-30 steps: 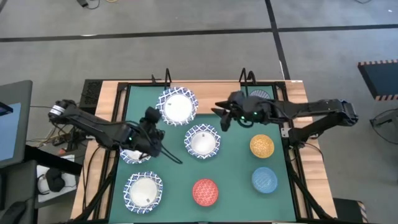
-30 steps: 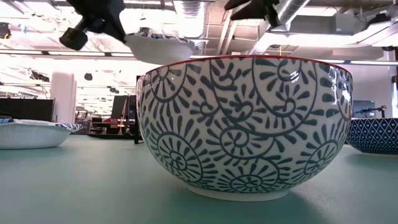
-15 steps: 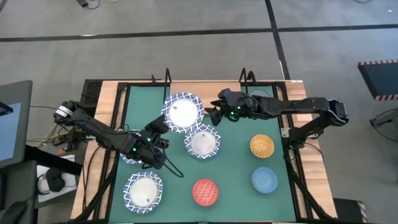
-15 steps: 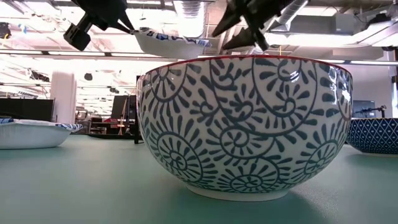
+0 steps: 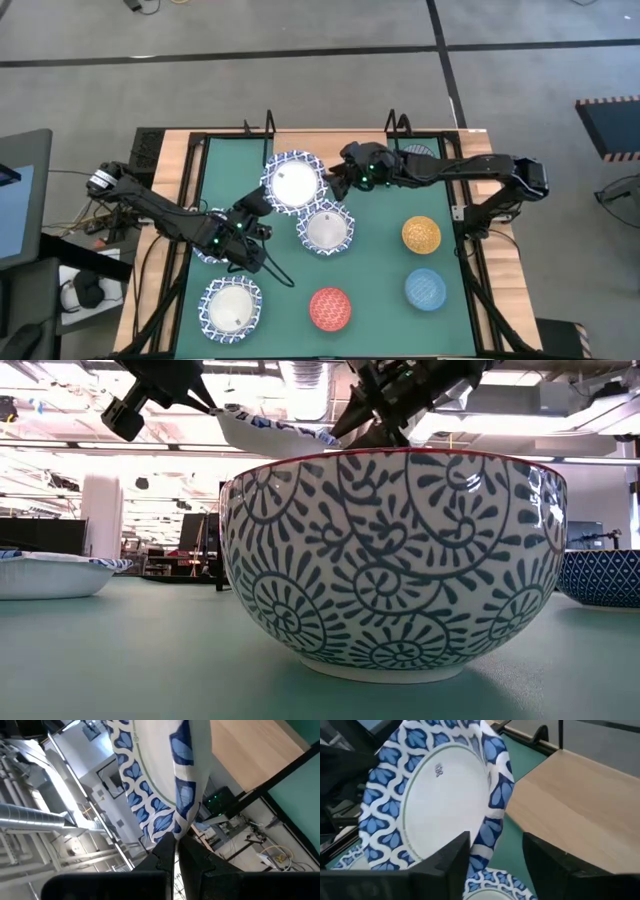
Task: Place and stack bowls onto a shelf
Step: Put the white patterned bowl on the shelf
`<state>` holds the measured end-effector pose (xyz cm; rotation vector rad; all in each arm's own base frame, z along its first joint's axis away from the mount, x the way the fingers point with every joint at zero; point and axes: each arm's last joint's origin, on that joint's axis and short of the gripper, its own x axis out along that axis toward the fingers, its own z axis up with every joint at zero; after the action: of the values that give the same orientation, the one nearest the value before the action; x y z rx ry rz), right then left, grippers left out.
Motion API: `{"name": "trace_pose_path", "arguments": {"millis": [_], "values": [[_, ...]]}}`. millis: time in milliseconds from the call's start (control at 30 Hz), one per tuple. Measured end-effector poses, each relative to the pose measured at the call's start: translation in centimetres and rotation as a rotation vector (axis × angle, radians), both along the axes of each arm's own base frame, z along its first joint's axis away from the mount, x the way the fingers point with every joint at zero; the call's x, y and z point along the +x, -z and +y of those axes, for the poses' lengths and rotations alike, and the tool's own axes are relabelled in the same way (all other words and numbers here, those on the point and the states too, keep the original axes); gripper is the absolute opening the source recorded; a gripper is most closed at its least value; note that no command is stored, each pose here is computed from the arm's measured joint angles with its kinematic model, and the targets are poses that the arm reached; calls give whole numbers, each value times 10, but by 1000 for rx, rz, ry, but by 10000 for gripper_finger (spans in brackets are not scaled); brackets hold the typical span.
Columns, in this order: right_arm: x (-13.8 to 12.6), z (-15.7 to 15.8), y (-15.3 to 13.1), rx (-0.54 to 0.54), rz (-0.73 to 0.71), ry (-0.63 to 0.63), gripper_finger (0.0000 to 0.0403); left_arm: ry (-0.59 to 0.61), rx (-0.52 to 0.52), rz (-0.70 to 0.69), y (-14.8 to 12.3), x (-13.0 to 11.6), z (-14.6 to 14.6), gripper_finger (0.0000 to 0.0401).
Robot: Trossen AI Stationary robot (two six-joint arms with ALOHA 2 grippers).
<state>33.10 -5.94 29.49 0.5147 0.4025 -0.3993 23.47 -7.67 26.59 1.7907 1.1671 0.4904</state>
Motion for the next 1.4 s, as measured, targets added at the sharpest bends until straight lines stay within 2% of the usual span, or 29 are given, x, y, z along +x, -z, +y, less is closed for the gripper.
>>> {"name": "trace_pose_path", "arguments": {"millis": [267, 367, 567, 667, 733, 800, 933, 1000, 1200, 1300, 1400], "values": [[2, 1, 2, 5, 4, -31, 72, 2, -50, -43, -3, 9, 2, 0], [3, 1, 7, 21, 19, -21, 61, 19, -56, -45, -5, 13, 1, 0], [3, 2, 6, -19, 31, -47, 70, 35, -64, -43, -7, 15, 0, 0], [3, 2, 7, -27, 40, -52, 49, 33, -78, -56, -7, 16, 0, 0], [2, 2, 8, -29, 51, -54, 25, 38, -121, -79, -6, 16, 2, 0], [2, 2, 8, -33, 54, -57, 19, 29, -158, -118, -6, 17, 3, 0], [1, 1, 8, -41, 65, -59, 19, -26, -231, -264, -6, 19, 9, 11], [0, 1, 7, -47, 71, -53, 19, -77, -229, -369, -7, 19, 12, 25], [-7, 3, -2, -92, 68, -46, 19, -198, -233, -813, -11, 15, 17, 84], [-16, 7, -10, -155, 91, -11, 19, -199, -316, -983, -10, 12, 15, 118], [-23, 14, -18, -207, 93, -2, 19, -207, -472, -1042, -8, 13, 16, 145]]}}
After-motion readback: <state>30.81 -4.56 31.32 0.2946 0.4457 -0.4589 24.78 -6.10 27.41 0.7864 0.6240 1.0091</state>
